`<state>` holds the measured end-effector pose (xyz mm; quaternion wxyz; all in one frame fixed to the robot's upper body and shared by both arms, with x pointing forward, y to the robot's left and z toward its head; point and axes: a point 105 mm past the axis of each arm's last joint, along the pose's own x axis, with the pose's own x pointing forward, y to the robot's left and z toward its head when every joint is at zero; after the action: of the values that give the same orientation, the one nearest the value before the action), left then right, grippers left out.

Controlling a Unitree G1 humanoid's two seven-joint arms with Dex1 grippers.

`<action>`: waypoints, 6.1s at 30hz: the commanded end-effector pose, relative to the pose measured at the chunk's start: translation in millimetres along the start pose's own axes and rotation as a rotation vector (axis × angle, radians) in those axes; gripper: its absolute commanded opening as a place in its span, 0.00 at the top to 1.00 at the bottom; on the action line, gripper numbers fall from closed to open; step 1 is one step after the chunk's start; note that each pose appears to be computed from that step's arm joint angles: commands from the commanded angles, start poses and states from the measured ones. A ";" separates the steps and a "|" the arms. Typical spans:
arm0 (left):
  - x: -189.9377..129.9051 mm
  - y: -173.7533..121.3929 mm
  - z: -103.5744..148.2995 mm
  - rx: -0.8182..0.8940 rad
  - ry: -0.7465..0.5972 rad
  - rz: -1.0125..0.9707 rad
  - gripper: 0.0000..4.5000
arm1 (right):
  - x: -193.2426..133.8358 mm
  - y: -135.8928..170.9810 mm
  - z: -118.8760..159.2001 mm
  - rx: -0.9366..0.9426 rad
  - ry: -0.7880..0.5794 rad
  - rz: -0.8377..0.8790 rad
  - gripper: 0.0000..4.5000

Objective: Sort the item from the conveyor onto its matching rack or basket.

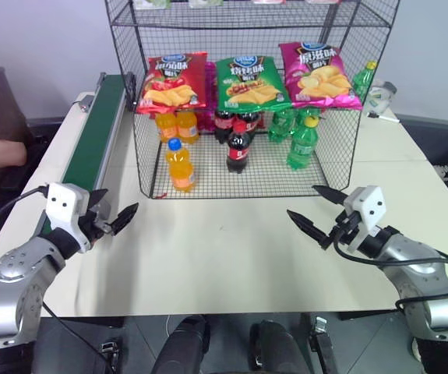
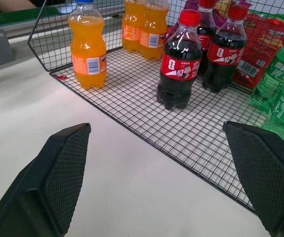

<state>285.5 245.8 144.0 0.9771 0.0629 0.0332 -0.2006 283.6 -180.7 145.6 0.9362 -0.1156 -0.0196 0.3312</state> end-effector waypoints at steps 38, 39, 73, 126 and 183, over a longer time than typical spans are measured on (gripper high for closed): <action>-0.2 5.6 9.4 0.010 -0.037 0.034 0.01 | 3.6 2.1 13.3 -0.037 -0.047 0.009 0.00; -0.4 5.7 8.6 0.003 -0.034 0.039 0.01 | 5.4 3.3 14.4 -0.036 -0.051 0.014 0.00; 1.4 25.1 6.3 -0.029 -0.123 0.170 0.01 | 31.2 61.0 40.8 0.047 -0.161 0.142 0.00; 6.0 62.6 1.1 0.019 -0.183 0.558 0.01 | 44.4 92.5 54.7 0.132 -0.220 0.266 0.00; -30.4 103.7 23.8 0.028 -0.288 0.683 0.01 | 45.3 92.2 54.1 0.139 -0.223 0.276 0.00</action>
<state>303.7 344.0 162.4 0.9867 0.0392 -0.0999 0.1220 260.8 -75.6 163.9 0.8857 -0.0152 -0.0611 0.4599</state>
